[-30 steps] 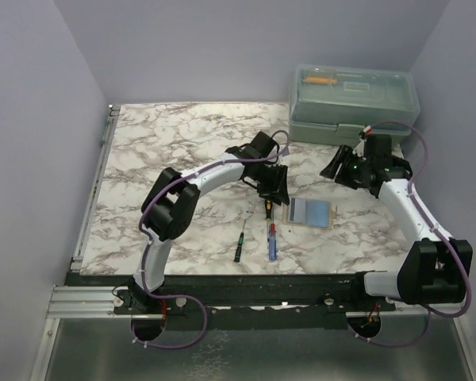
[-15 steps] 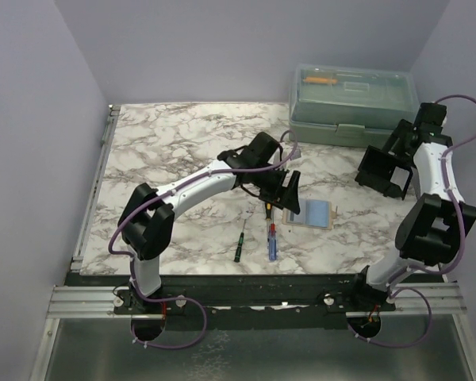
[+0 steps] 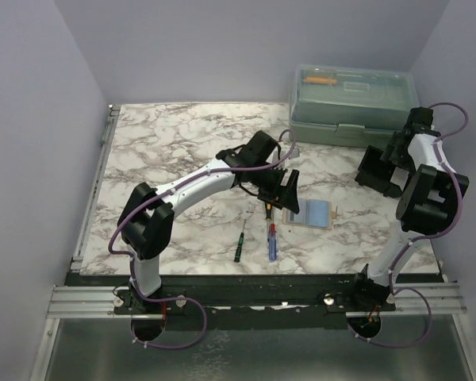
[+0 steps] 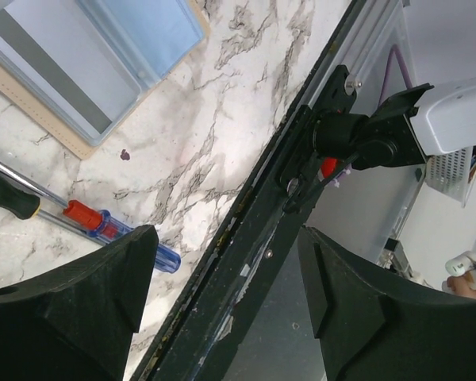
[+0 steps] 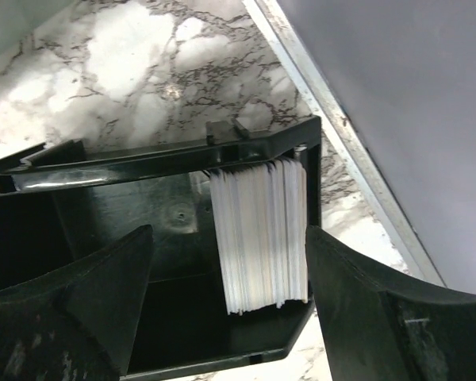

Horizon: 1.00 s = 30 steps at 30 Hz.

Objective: Put the credit cards into the card holder
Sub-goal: Pick up the credit card from the storage box.

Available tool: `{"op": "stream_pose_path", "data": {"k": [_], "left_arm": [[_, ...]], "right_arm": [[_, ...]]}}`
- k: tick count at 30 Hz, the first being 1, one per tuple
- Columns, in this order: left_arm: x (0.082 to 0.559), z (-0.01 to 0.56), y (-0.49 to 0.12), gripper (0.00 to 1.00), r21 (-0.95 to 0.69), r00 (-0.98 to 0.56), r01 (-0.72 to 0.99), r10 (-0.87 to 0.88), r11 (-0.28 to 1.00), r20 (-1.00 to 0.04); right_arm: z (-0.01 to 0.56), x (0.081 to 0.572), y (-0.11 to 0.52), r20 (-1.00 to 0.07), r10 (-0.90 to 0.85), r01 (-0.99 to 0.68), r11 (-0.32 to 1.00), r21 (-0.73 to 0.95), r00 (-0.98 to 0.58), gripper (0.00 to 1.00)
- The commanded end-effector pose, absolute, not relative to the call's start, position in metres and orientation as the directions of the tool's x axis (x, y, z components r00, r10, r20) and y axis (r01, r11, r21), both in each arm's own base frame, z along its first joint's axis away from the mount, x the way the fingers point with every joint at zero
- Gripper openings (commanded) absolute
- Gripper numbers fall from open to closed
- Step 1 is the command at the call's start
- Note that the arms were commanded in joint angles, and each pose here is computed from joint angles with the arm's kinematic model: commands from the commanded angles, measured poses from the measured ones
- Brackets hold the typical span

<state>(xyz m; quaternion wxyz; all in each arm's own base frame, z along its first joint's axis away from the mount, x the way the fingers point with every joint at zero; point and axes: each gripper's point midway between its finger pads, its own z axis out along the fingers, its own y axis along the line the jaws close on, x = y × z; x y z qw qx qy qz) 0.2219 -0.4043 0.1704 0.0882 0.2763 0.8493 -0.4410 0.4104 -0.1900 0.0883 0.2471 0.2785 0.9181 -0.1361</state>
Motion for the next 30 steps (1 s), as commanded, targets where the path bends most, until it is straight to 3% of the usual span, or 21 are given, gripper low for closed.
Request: {"op": "stream_pose_path", "data": {"k": [1,17,24,30], "left_arm": [[0.226,0.174,-0.400,0.78,-0.736,-0.845,0.522,0.382,0.431,-0.375],[0.233,0.171,-0.397,0.79,-0.774,-0.867,0.478,0.365,0.415,-0.340],[0.232,0.171,-0.398,0.79,-0.778,-0.868,0.476,0.364,0.410,-0.338],[0.232,0.172,-0.397,0.79,-0.778,-0.868,0.476,0.362,0.409,-0.341]], "right_arm": [[0.084,0.401,-0.206,-0.527,0.405,0.579,0.787,-0.216,-0.747,0.79],[0.063,0.390,-0.216,-0.456,0.404,0.574,0.746,-0.338,-0.793,0.72],[0.079,0.388,-0.223,-0.482,0.406,0.601,0.708,-0.371,-0.776,0.59],[0.090,0.389,-0.225,-0.502,0.400,0.609,0.701,-0.372,-0.767,0.57]]}}
